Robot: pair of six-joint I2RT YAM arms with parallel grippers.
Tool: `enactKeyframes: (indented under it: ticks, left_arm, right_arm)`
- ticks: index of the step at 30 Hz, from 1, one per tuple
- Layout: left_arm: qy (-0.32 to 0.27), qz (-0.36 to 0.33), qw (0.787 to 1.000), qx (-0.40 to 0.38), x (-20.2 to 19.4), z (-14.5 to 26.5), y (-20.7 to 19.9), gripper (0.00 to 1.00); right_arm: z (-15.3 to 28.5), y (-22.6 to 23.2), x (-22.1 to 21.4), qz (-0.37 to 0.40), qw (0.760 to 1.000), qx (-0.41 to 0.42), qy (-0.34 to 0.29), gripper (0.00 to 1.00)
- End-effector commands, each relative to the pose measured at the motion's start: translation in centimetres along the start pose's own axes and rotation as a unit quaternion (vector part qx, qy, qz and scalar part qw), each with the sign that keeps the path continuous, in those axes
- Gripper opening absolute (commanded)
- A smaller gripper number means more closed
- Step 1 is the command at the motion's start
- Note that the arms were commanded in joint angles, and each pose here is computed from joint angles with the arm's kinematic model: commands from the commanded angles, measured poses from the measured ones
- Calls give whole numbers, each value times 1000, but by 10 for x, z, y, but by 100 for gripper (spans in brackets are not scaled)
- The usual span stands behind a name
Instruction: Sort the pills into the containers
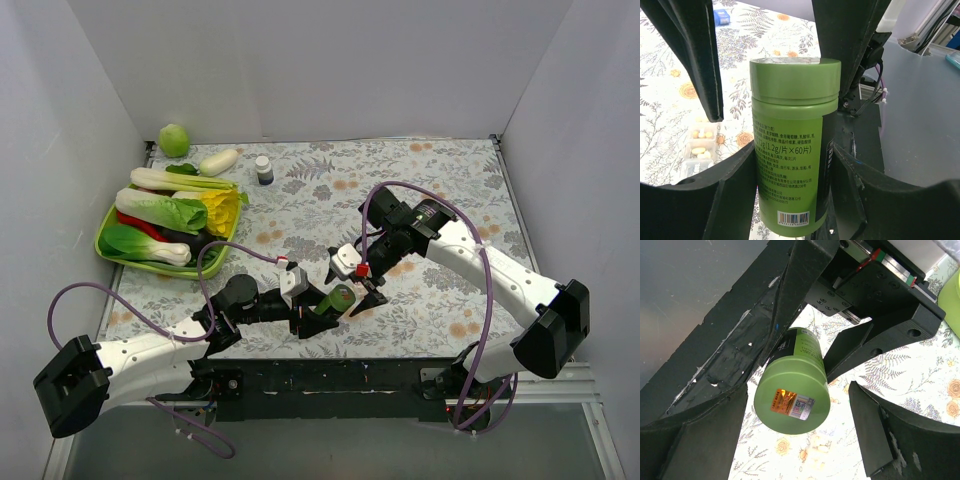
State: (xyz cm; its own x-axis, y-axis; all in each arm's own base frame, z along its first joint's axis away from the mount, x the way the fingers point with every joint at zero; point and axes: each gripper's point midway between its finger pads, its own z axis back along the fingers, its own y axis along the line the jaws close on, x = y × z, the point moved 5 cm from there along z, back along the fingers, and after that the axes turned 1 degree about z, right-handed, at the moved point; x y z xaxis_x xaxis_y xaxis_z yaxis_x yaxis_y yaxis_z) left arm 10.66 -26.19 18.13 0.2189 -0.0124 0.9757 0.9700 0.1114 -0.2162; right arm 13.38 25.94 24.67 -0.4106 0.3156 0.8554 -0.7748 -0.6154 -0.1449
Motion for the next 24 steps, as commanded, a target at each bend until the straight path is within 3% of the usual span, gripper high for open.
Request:
enactKeyframes:
  ticks: [1,17,24]
  left_arm:
    - [-27,-15,999,-15,17,-3,-4,0]
    - [-27,-15,999,-13,16,-2,-4,0]
    - [-34,-17,999,-8,20,-3,-3,0]
  right_arm:
    - [3,2,10,13,1000,-6,-11,88]
    - [13,5,11,3,999,-23,-27,87]
    - [10,7,9,-17,999,-26,-38,80]
